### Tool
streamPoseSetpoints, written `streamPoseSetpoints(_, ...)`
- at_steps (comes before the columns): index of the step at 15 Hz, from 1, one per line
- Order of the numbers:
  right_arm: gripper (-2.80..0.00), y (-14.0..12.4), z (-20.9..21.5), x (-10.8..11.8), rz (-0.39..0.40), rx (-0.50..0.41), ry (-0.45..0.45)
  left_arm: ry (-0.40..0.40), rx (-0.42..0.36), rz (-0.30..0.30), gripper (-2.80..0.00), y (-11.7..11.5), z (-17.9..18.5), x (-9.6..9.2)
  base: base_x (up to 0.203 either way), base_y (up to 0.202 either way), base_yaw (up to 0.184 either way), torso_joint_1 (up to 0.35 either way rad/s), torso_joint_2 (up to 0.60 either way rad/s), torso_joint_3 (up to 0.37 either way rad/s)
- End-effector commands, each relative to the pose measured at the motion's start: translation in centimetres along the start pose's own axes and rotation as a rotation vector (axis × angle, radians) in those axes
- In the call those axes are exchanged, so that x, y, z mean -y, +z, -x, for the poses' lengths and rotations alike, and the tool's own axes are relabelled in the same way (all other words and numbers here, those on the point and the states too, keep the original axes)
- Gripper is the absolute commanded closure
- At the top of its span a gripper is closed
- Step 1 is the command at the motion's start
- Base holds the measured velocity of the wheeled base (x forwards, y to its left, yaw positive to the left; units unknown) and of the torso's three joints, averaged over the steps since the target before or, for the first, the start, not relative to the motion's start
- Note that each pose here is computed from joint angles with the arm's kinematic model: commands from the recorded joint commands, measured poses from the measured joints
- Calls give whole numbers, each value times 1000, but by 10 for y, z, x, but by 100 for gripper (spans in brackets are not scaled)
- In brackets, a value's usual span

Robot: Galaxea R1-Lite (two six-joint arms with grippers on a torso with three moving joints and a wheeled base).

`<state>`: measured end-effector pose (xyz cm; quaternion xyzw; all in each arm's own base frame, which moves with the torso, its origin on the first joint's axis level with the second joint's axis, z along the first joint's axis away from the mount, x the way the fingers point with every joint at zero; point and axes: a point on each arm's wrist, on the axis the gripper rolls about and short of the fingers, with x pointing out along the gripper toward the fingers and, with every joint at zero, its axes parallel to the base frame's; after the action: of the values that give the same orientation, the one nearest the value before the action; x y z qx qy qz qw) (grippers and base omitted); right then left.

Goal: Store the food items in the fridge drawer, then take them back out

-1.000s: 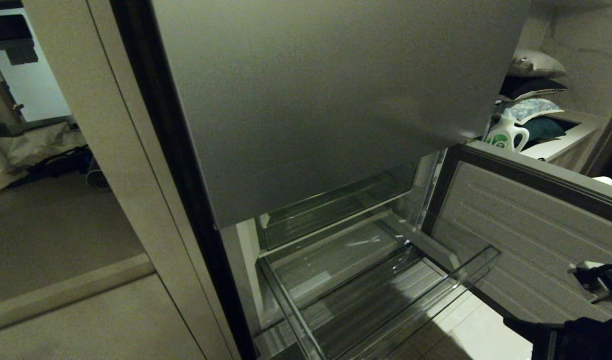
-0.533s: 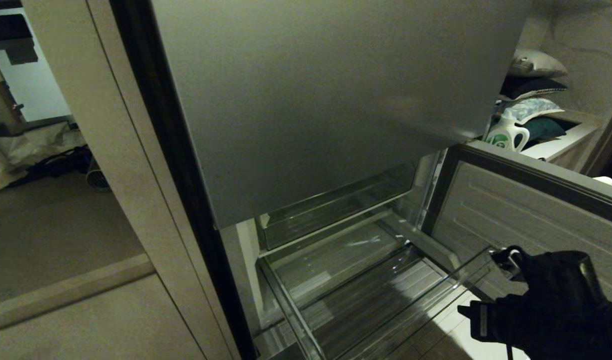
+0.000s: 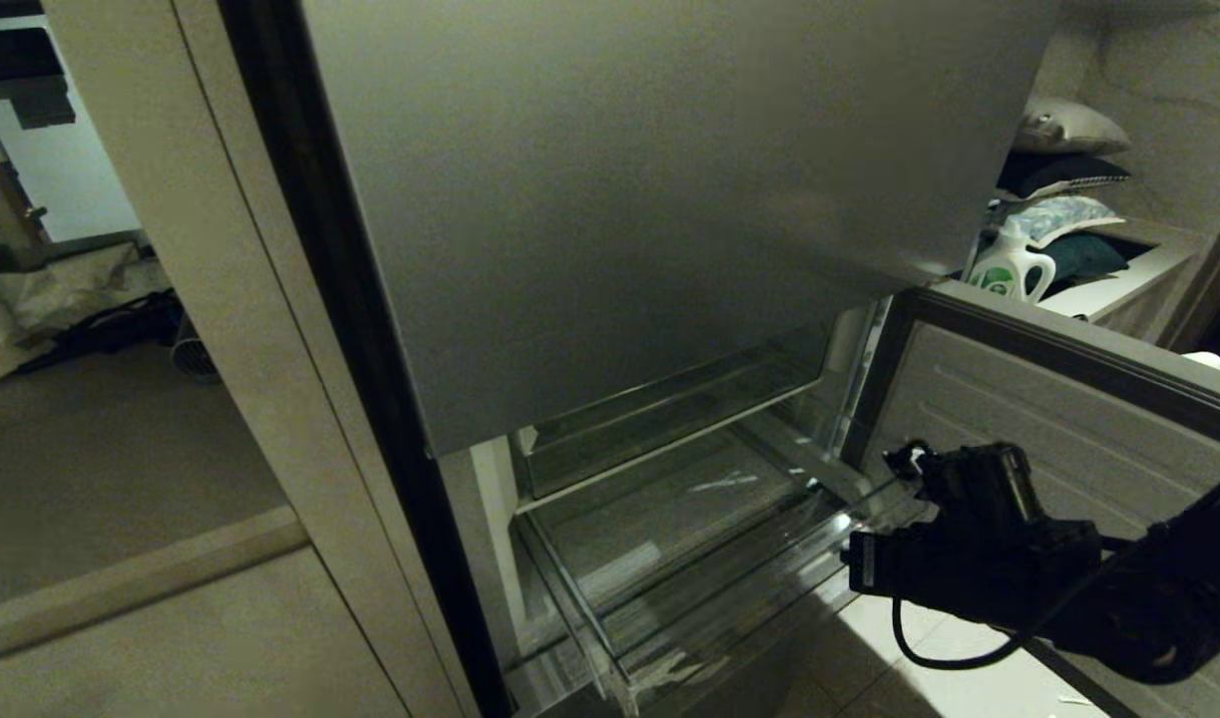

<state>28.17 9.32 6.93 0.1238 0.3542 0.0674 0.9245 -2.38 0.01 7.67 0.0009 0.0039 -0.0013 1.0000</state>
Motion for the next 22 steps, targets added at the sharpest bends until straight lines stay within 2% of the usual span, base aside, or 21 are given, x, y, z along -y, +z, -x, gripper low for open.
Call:
streamPoseSetpoints(1, 0, 8, -33, 7, -20, 8, -12, -1, -1, 0, 0, 0, 0, 0, 0, 0, 0, 0, 0, 0)
streamPoseSetpoints(3, 0, 23, -44, 20, 5, 64, 48, -1, -1, -1, 0, 0, 0, 0, 0, 0, 0, 0, 0, 0)
streamPoseSetpoints(6, 0, 44, -50, 41, 29, 165, 243, 1, -1, 0, 0, 0, 0, 0, 0, 0, 0, 0, 0, 0)
streamPoseSetpoints(7, 0, 50, -57, 45, 33, 185, 273, -1, -1, 0, 0, 0, 0, 0, 0, 0, 0, 0, 0, 0)
streamPoseSetpoints(11, 0, 61, -89, 53, 38, 263, 298, -1, -1, -1, 0, 0, 0, 0, 0, 0, 0, 0, 0, 0)
streamPoseSetpoints(14, 0, 81, -105, 55, 44, 383, 335, -1, -3, -2, 0, 0, 0, 0, 0, 0, 0, 0, 0, 0)
streamPoseSetpoints(19, 0, 89, -113, 52, 84, 385, 464, 0, -1, -1, 0, 0, 0, 0, 0, 0, 0, 0, 0, 0)
streamPoseSetpoints(22, 0, 103, -114, 55, 111, 424, 505, -1, -1, -1, 0, 0, 0, 0, 0, 0, 0, 0, 0, 0)
